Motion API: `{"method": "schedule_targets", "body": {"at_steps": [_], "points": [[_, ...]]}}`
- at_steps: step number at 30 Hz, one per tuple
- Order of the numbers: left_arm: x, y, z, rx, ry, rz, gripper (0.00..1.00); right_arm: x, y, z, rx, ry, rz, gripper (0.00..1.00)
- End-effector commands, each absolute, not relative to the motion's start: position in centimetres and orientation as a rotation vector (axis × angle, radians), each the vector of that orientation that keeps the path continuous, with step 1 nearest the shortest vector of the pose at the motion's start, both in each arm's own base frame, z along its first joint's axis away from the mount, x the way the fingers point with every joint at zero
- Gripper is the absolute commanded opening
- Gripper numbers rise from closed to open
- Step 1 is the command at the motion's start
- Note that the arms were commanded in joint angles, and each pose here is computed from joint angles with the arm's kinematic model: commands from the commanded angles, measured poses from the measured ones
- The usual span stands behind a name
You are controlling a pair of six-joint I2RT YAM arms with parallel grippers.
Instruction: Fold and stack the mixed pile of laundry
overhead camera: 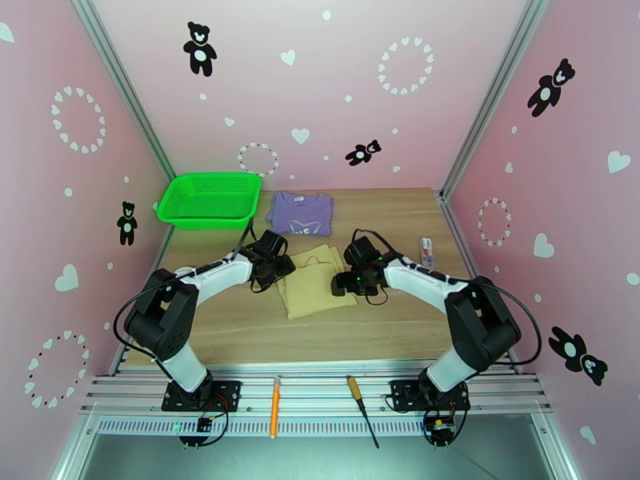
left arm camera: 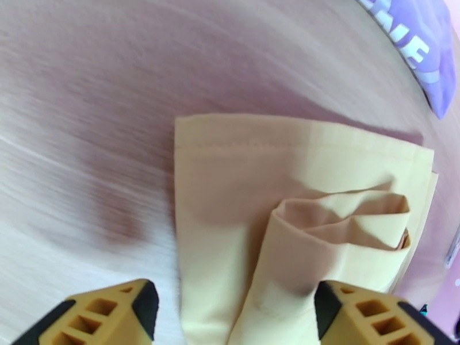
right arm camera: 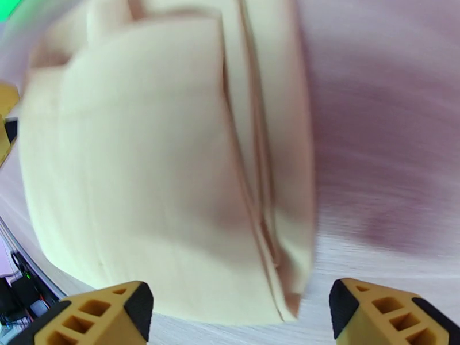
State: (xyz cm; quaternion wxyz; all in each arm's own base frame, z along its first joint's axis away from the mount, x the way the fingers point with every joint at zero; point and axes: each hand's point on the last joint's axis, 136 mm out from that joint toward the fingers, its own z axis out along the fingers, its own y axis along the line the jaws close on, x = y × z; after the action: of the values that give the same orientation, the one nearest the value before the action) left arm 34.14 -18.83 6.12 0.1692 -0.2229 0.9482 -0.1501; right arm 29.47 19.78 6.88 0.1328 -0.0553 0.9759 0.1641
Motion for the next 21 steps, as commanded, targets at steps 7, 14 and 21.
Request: {"method": "schedule_targets", "body": {"at_steps": [7, 14, 21], "points": [[30.3, -19.8, 6.4, -0.576, 2.726, -0.602, 0.96, 32.5, 21.0, 6.0, -0.288, 2.857, 0.580, 0.91], [29.9, -23.1, 3.4, -0.558, 2.754, -0.730, 0.96, 33.0, 21.6, 2.1, -0.324, 2.923, 0.653, 0.90], [30.2, -23.8, 1.3, -0.601, 2.768, -0.736, 0.90, 30.9, 24.4, 0.3, -0.309, 2.951, 0.901, 0.81]]}}
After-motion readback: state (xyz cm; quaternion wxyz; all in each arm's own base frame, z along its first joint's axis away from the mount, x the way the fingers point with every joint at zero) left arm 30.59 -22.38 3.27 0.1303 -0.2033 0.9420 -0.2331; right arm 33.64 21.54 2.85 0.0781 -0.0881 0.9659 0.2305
